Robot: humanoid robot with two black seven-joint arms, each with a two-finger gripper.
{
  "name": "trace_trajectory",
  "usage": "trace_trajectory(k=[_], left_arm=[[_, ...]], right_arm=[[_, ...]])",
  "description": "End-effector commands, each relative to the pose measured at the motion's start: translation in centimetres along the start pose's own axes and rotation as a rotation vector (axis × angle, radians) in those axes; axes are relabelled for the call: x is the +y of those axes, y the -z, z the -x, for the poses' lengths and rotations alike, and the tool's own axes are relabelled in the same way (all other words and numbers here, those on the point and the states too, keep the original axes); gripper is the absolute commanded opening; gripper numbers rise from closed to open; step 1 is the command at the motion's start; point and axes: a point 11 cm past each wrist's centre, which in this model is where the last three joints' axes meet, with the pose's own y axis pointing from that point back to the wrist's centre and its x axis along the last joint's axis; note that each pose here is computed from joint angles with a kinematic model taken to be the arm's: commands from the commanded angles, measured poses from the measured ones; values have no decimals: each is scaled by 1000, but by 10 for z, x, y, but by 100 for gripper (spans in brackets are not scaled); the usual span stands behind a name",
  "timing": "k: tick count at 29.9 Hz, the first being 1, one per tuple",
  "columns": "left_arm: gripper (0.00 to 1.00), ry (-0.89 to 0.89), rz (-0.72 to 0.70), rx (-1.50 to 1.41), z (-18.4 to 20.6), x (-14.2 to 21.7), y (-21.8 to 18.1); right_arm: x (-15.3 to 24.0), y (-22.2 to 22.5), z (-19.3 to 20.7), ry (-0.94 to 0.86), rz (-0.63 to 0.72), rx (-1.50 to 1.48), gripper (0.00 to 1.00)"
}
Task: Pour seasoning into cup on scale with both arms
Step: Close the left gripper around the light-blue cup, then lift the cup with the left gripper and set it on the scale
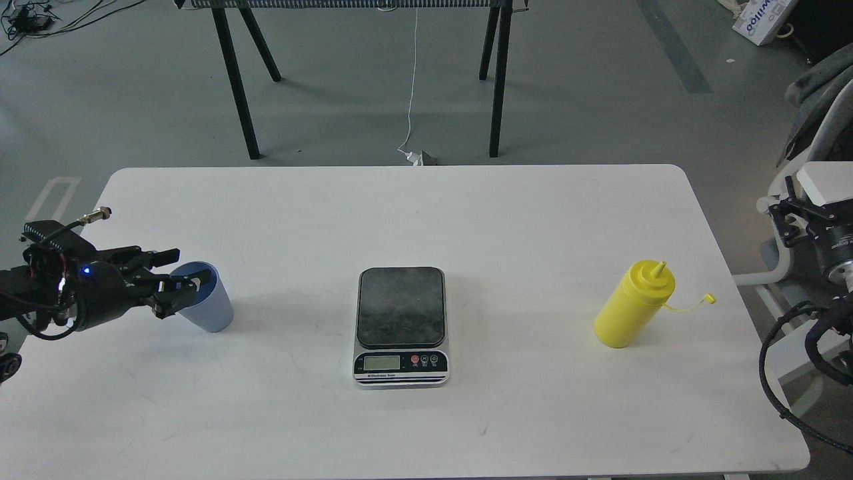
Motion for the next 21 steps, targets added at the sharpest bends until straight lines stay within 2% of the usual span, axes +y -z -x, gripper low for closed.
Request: trace_trajectory(k=[1, 4, 6, 8, 11, 12, 13, 21], left_arm=[[64, 13, -30, -8, 9, -3, 8], [60, 20, -46, -7, 11, -4, 12], [52, 20, -49, -5, 12, -3, 13], [39, 20, -50, -6, 12, -3, 13], [24, 22, -50, -5, 13, -2, 13], [13, 22, -50, -3, 13, -2, 13], [6, 26, -50, -2, 14, -2, 13], [4, 2, -40, 0, 5, -5, 10]], right_arm=[[0, 0, 0, 0, 1, 1, 99], [0, 0, 0, 0, 1, 1, 99], [0, 0, 0, 0, 1, 1, 99], [0, 0, 0, 0, 1, 1, 99], [0, 0, -1, -1, 1, 2, 99], [0, 0, -1, -1, 1, 2, 99], [1, 0, -1, -2, 1, 2, 99], [3, -1, -3, -8, 4, 4, 99]])
